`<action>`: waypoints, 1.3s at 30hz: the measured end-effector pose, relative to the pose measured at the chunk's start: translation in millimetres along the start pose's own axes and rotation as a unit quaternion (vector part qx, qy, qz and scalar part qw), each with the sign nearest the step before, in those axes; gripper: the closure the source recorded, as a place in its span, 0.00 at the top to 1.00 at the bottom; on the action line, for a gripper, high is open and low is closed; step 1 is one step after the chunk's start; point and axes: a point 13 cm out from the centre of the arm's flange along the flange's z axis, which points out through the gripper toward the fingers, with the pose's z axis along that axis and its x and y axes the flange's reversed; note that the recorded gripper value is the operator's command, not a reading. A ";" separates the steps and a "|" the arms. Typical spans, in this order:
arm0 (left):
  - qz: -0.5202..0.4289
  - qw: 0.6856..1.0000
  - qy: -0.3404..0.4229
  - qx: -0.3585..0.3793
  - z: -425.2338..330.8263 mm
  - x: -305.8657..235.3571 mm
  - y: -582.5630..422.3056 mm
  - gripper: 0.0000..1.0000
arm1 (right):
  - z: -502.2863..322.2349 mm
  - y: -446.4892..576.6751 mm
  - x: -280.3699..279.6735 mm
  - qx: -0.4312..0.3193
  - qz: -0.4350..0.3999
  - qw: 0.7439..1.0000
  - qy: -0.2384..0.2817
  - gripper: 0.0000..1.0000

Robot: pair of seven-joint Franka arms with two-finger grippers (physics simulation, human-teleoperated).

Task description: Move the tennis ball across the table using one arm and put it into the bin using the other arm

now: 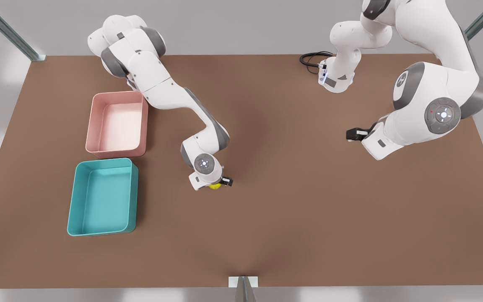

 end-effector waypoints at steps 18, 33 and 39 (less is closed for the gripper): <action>-0.036 0.999 0.009 -0.002 7.1 1.8 -5.2 1.00 | 36.9 -9.9 3.5 0.010 0.061 0.998 0.007 0.61; -0.050 0.999 0.011 -0.002 9.8 1.9 -5.7 1.00 | -80.8 -81.3 -94.8 -0.042 0.126 0.991 -0.025 0.61; -0.052 0.999 0.014 -0.003 12.1 2.3 -6.0 1.00 | -160.3 -322.8 -211.0 -0.003 0.194 0.981 -0.027 0.61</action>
